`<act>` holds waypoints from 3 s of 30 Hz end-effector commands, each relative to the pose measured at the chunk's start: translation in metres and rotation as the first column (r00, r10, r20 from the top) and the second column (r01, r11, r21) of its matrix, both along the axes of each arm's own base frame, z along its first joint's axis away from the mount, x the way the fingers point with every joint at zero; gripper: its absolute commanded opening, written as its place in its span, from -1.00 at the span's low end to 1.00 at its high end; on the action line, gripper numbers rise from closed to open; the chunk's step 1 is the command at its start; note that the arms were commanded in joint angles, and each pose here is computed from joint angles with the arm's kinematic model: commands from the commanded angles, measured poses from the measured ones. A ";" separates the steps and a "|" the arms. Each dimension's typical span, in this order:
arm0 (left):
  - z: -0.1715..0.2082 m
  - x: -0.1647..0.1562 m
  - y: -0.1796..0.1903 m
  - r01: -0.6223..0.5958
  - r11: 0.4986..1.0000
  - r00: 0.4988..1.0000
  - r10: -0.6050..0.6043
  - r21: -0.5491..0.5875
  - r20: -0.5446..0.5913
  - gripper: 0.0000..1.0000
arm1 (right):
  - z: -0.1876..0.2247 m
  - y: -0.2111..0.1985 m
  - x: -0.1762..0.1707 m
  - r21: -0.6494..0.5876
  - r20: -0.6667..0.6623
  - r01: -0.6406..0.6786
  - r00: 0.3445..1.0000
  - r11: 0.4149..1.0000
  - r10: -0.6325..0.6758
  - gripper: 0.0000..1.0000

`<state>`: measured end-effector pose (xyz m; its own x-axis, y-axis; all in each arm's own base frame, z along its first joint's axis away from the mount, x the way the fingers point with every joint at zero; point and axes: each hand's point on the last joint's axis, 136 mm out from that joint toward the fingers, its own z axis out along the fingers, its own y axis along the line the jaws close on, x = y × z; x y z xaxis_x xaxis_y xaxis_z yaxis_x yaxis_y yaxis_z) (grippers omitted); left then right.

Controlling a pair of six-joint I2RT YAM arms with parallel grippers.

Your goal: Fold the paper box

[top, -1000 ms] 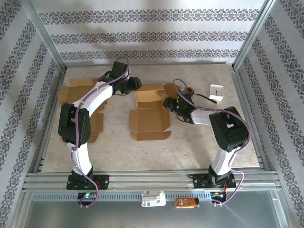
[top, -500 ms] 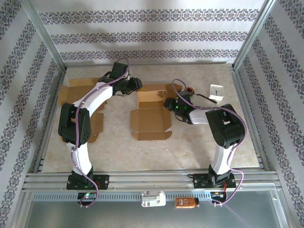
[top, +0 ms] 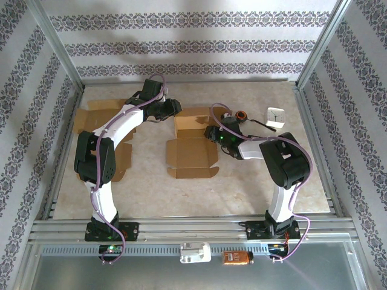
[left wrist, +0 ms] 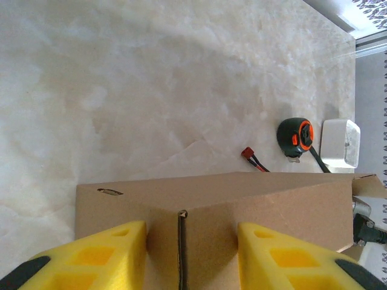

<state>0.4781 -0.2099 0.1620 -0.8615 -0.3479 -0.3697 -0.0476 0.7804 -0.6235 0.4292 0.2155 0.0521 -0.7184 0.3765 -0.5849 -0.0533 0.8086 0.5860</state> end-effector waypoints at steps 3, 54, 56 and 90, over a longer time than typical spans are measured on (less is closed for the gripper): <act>-0.021 -0.014 0.002 0.025 0.998 0.998 -0.022 0.052 -0.062 -0.19 | 0.017 0.025 -0.002 -0.019 0.090 -0.115 0.989 0.993 0.116 -0.19; -0.009 -0.013 -0.007 0.048 0.997 0.998 -0.045 0.059 -0.047 -0.18 | 0.082 -0.064 0.032 -0.335 0.142 -0.301 0.921 0.893 0.363 0.15; -0.008 -0.013 -0.007 0.048 0.997 0.998 -0.046 0.057 -0.045 -0.18 | 0.082 -0.061 0.034 -0.309 0.139 -0.302 0.924 0.902 0.357 -0.02; 0.044 -0.016 0.018 -0.021 0.988 0.992 0.002 0.150 0.128 0.56 | 0.068 -0.045 0.006 -0.409 0.123 -0.161 0.966 0.898 0.228 -0.75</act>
<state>0.4743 -0.2046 0.1738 -0.8429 -0.3142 -0.4369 -0.0199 0.8295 -0.5581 0.4346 0.1760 0.1071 -0.6917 0.0155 -0.7220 -0.2754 0.9185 0.2836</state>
